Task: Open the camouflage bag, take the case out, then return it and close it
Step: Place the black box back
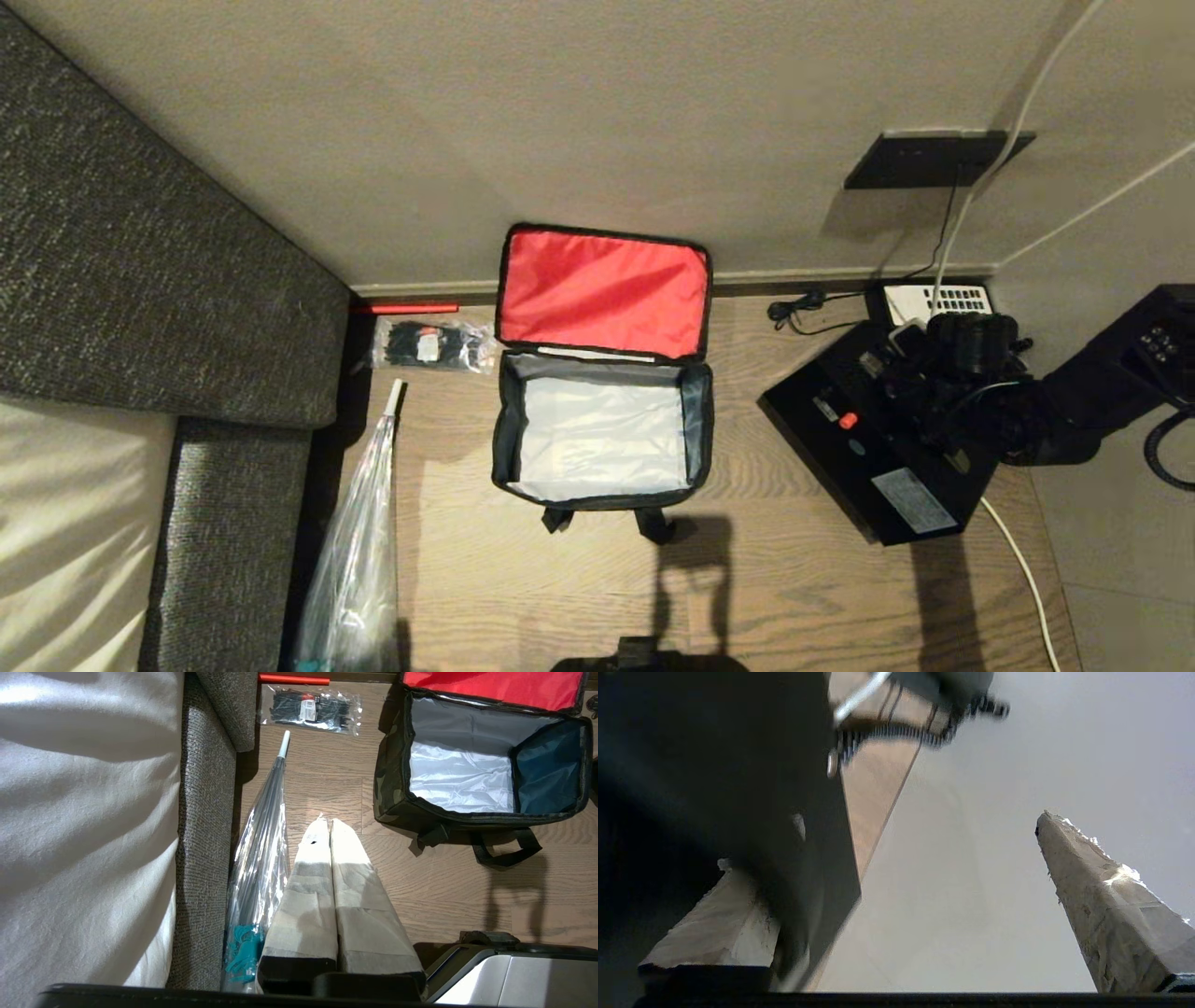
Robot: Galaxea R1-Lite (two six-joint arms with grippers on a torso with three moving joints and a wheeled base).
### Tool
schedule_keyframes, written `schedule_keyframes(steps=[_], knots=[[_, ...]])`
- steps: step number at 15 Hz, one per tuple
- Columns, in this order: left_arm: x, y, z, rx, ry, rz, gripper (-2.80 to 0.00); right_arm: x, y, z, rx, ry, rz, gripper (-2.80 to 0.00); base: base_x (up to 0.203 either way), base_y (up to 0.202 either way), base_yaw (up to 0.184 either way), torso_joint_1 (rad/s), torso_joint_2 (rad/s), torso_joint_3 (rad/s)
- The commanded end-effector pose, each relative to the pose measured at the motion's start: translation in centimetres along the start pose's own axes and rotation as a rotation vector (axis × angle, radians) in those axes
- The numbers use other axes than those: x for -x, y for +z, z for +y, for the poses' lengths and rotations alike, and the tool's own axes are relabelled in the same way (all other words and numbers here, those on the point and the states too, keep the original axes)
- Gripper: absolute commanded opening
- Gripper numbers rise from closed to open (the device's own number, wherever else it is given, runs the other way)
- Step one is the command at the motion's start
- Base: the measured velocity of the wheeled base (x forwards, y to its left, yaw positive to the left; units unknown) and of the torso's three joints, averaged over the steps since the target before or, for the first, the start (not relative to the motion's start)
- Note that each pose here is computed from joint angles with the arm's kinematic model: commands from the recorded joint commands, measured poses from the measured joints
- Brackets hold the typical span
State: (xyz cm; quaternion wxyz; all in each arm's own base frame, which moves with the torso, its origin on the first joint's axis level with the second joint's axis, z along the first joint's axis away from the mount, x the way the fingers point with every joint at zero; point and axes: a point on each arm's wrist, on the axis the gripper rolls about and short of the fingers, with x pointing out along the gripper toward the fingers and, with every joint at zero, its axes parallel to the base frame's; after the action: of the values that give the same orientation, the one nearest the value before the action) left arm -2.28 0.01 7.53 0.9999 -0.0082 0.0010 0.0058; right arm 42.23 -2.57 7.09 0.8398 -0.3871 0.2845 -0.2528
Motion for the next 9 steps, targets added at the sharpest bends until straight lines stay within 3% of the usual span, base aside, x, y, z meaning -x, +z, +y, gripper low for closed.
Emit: schedule_keyframes(steps=[1,2,9], knots=[[0.0,-0.1,0.0,0.0,0.001,0.001,-2.8,-0.6,0.2,0.5,0.009,-0.017,-0.015,0.0,0.0,0.0,0.0,0.0,0.0,0.0],[0.0,-0.1,0.0,0.0,0.001,0.001,-2.8,-0.7,0.3,0.4,0.006,-0.02,-0.024,-2.8,0.0,0.0,0.0,0.0,0.0,0.0],[0.0,-0.1,0.0,0.0,0.001,0.001,-2.8,-0.2,-0.8,1.0,0.024,-0.013,-0.019,-2.8,0.0,0.0,0.0,0.0,0.0,0.0]])
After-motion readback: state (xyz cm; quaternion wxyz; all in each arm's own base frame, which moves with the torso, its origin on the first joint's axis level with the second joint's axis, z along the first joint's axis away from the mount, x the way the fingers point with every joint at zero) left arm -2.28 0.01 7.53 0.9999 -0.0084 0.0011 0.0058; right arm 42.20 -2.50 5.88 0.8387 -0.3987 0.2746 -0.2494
